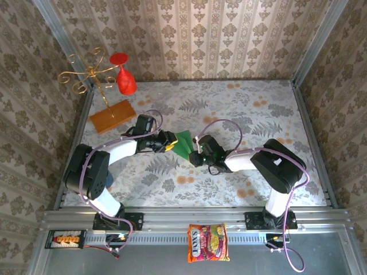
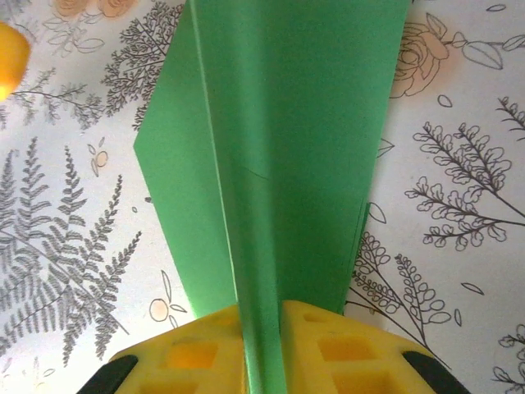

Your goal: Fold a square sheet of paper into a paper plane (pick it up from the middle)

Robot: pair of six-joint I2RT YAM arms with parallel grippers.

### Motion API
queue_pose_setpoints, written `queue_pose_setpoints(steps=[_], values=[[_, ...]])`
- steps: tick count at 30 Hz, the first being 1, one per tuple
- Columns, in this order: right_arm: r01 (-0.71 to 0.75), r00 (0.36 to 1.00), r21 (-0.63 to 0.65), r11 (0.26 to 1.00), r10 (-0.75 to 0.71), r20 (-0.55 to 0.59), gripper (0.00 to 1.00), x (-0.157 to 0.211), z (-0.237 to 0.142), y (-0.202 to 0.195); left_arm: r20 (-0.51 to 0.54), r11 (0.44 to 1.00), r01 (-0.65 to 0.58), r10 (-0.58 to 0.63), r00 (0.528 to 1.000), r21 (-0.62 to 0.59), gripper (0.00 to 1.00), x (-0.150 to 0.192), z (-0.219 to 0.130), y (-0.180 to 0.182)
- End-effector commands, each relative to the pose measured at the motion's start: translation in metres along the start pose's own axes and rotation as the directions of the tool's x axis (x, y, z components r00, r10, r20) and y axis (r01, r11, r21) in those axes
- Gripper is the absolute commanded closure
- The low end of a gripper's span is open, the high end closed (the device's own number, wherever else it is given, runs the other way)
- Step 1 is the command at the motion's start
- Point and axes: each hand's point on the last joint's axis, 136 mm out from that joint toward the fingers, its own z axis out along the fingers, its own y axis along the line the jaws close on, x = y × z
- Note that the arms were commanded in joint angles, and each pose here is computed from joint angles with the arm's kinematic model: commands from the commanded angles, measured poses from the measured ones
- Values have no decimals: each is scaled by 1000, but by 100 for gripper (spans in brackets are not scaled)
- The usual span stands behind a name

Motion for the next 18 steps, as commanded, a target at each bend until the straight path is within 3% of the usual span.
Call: queue_pose_setpoints(steps=[1,2,11,18], values=[[-80,977,-5,997,77,-198,81,58,2,-15,-11,999,-14,15,1000,49,69,-1,11,-6],[-88,976,-13,996,84,-200,81,57,2,-15,-58,997,-35,39,998,75,70,12,17,-14],[-132,971,-43,990,120,-206,81,53,-2,-16,-103,982,-88,107,989,169,82,21,37,-31],[-135,974,-65,989,121,-193,79,41,-7,-11,-115,984,-87,105,988,158,86,18,46,-25]])
